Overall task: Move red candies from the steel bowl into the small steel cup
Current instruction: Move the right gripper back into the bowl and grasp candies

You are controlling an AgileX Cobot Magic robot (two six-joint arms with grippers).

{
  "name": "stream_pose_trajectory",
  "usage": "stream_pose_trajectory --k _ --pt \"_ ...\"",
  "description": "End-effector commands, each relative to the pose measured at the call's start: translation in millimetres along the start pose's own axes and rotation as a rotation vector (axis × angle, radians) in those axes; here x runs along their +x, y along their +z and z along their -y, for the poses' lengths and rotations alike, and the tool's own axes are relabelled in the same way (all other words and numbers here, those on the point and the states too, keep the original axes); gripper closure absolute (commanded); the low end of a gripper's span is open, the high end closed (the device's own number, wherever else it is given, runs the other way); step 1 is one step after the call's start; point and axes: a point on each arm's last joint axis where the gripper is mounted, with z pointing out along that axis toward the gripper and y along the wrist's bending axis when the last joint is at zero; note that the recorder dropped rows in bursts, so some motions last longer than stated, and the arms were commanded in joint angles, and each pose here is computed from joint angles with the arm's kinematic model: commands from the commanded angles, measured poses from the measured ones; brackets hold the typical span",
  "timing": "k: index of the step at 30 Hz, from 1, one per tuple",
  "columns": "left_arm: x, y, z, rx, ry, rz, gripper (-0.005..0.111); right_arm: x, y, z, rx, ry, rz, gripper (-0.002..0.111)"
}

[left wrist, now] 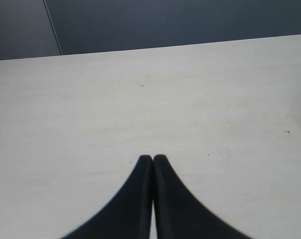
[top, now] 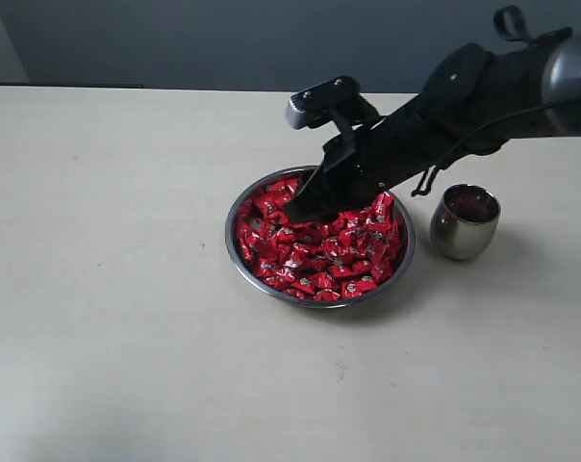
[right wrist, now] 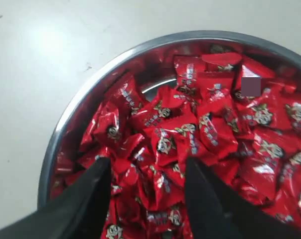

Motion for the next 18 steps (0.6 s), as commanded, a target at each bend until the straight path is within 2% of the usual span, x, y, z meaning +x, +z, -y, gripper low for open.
stream_pose_trajectory --k 1,6,10,18 --pt "-3.3 -1.2 0.2 0.006 0.002 0.019 0.106 -5.7 11.4 -11.2 -0.026 -0.081 -0.030 0.061" --pt "-3.3 -1.2 0.2 0.006 0.002 0.019 0.106 -0.8 8.9 -25.0 -0.058 -0.108 -0.115 0.061" --pt "-3.3 -1.2 0.2 0.006 0.002 0.019 0.106 4.9 11.1 -27.3 -0.004 -0.133 -0.191 0.061" --pt "-3.3 -1.2 0.2 0.006 0.002 0.019 0.106 9.7 28.9 -30.1 0.024 -0.102 -0.201 0.061"
